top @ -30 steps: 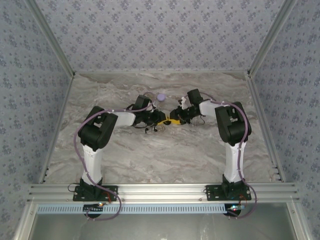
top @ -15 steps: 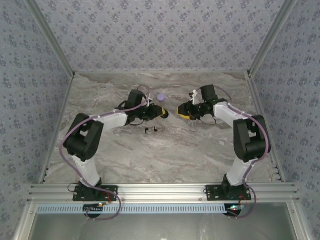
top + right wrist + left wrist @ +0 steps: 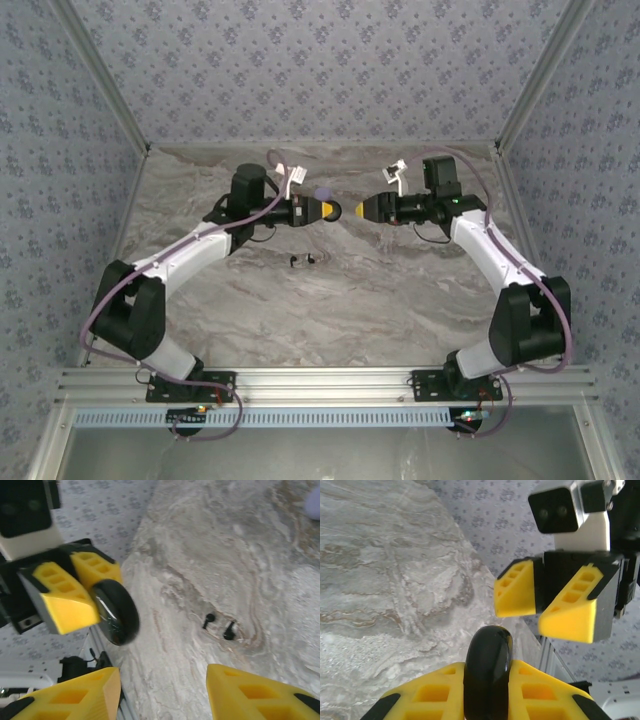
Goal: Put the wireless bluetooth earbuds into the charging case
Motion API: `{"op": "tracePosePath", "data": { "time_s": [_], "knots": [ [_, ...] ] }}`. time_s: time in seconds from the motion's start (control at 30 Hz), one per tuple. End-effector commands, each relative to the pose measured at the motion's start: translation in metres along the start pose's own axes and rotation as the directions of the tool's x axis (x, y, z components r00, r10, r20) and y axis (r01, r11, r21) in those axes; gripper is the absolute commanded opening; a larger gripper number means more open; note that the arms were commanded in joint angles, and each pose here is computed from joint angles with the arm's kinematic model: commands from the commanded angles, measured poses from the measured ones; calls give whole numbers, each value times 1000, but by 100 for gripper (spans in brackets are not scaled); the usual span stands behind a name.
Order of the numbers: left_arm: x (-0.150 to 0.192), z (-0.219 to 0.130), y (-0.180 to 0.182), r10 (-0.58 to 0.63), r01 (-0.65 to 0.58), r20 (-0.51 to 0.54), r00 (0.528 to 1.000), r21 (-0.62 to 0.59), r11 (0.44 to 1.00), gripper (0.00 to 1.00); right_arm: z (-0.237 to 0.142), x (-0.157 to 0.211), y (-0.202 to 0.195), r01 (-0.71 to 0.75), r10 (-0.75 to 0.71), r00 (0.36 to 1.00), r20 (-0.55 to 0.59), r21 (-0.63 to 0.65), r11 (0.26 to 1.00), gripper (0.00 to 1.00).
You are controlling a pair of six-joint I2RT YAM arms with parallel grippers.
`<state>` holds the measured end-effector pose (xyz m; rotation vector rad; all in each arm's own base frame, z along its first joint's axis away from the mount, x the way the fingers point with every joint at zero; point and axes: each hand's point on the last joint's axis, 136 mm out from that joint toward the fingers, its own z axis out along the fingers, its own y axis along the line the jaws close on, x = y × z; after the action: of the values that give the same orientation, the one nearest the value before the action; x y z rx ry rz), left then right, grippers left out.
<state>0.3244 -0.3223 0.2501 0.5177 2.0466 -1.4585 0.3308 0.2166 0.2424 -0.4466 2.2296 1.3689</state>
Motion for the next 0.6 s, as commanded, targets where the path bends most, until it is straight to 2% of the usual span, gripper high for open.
{"op": "tracePosePath", "data": {
  "time_s": [0.0, 0.2, 0.57],
  "knots": [
    [-2, -10, -28, 107, -108, 9, 994, 106, 988, 16, -7, 0, 35, 85, -87, 996, -11, -106, 991, 54],
    [0, -15, -42, 142, -143, 17, 990, 144, 979, 16, -5, -9, 61, 162, -164, 986, 0, -147, 976, 58],
    [5, -15, -58, 169, -168, 9, 986, 182, 969, 16, 11, -6, 61, 158, -166, 985, -44, -147, 976, 62]
  ]
}}
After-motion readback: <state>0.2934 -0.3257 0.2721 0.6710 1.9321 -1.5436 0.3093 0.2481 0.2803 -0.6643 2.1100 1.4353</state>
